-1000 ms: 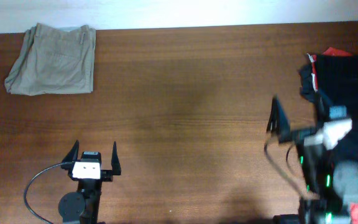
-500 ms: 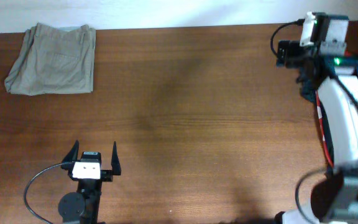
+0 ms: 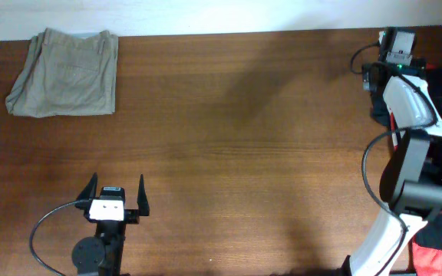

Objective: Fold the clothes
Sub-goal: 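Reach the right gripper up to the clothes pile at right edge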

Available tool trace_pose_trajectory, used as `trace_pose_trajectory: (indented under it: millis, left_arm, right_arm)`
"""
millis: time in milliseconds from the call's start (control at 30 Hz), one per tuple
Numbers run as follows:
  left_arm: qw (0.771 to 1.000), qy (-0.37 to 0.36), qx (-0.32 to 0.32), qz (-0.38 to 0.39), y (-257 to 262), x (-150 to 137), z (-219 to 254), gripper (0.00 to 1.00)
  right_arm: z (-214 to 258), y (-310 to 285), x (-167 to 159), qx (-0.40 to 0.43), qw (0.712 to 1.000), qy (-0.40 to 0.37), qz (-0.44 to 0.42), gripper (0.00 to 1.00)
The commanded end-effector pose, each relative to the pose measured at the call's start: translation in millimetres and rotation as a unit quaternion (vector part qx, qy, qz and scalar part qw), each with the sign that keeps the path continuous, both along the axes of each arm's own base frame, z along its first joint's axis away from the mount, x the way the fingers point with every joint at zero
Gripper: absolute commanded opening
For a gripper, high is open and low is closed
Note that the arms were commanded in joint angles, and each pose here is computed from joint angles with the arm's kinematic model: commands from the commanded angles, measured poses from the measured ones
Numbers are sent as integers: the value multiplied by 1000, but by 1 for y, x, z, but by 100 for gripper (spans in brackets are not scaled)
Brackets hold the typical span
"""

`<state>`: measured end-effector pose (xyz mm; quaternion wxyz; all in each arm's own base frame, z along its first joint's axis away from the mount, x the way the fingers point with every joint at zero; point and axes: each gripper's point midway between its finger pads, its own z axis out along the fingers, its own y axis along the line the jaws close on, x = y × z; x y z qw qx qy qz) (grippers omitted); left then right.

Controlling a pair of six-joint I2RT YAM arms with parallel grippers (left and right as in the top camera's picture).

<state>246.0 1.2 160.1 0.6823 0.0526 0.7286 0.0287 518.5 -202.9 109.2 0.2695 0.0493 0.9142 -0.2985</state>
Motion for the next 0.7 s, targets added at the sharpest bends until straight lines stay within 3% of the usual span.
trace_pose_trajectory:
  millis: [0,200,367,667]
  left_arm:
    - [1000,0,-4,4,1,0,-1,99]
    - [1000,0,-4,4,1,0,-1,99]
    - [1000,0,-4,4,1,0,-1,99]
    - [1000,0,-4,4,1,0,-1,99]
  right_arm:
    - [-22,-32,-9,-32,998,33,-32,99]
    - [-32,-50,-7,-29,998,19,-45,99]
    - [-40,-48,-2,5,1000,8,-24,93]
    - [-54,-49,5,8,1000,0,-19,97]
